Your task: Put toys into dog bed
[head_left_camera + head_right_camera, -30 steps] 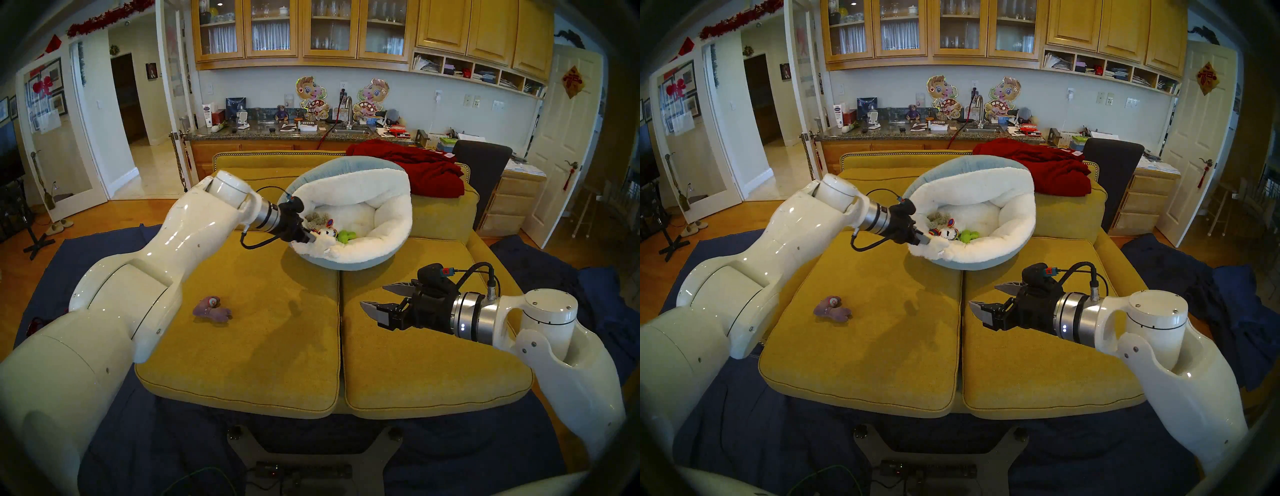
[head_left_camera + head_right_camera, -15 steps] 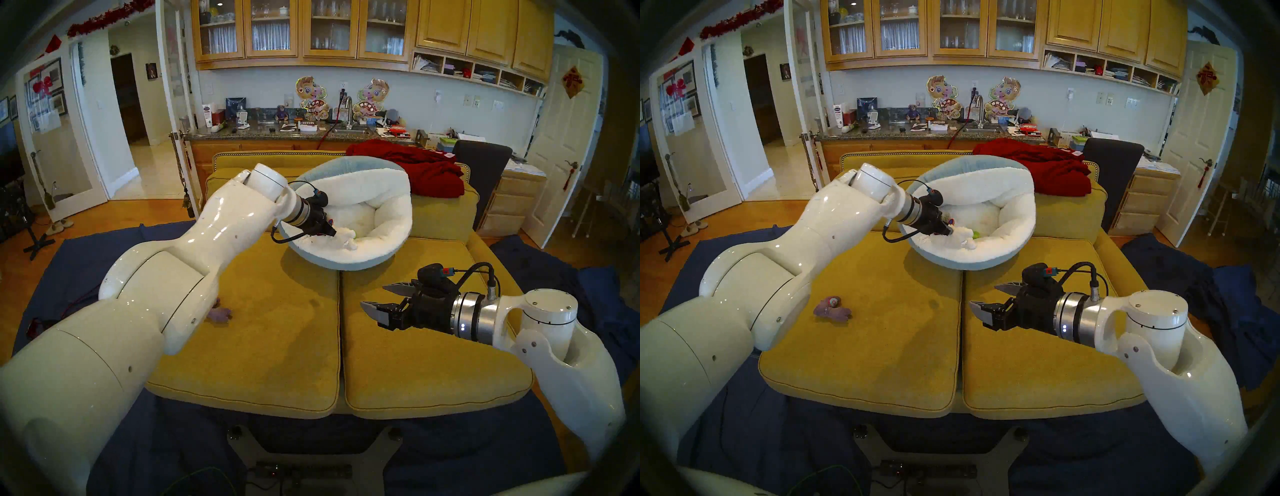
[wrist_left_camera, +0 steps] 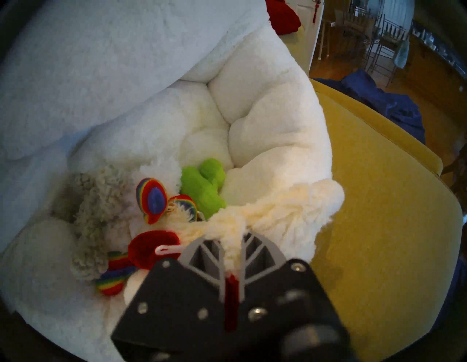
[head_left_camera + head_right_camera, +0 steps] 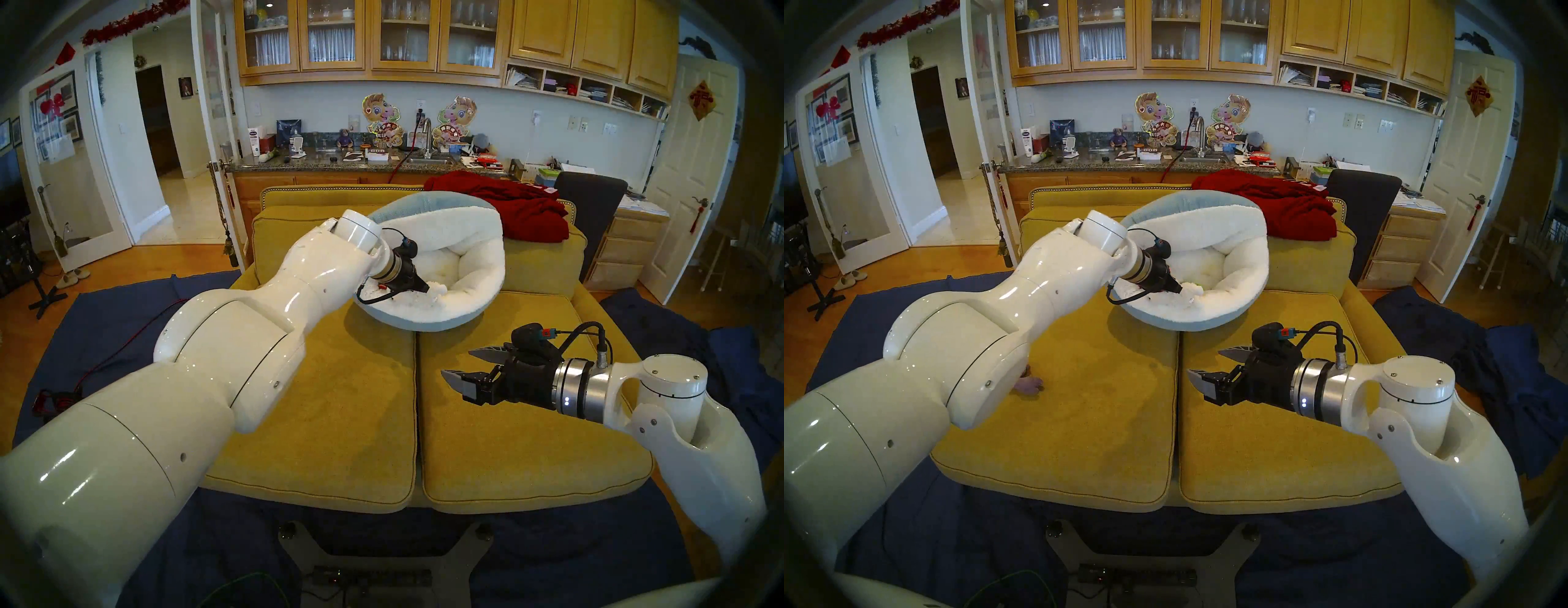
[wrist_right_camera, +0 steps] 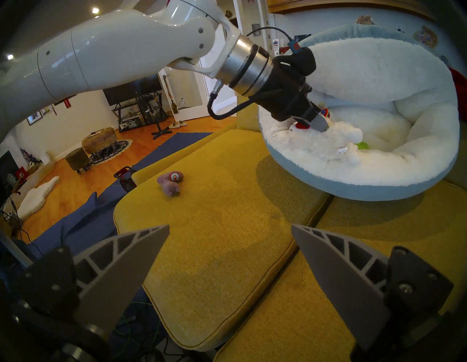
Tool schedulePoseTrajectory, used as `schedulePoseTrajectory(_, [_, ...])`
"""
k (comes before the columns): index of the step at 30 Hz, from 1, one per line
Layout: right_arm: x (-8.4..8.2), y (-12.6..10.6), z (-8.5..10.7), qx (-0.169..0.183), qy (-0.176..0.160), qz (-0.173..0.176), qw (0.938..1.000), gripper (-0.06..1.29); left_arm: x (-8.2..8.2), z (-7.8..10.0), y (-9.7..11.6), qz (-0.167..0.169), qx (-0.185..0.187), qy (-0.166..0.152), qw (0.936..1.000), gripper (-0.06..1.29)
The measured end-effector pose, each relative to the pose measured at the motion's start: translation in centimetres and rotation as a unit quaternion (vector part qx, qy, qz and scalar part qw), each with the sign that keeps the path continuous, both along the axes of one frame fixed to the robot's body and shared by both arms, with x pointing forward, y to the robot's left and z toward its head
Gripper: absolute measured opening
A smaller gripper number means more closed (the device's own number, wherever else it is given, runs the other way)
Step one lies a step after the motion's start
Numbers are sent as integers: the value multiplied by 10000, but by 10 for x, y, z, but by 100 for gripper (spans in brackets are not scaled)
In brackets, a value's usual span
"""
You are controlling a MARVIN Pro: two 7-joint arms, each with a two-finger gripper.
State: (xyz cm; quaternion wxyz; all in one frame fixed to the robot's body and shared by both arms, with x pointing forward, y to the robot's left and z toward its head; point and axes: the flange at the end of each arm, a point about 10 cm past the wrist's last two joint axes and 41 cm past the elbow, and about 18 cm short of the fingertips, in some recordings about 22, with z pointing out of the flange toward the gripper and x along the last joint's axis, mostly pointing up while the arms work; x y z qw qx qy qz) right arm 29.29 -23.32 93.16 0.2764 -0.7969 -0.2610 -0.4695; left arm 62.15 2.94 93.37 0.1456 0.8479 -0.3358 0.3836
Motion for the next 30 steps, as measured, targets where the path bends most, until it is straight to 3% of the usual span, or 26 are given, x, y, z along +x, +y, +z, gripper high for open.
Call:
schedulePoseTrajectory(12, [0, 0, 0, 1, 2, 0, 10000, 126, 6, 25, -21, 138, -254, -316, 9991, 3])
schedulePoseTrajectory(30, [0, 0, -1, 2, 17, -4, 10000, 126, 15, 11, -5, 576, -156, -599, 9964, 3])
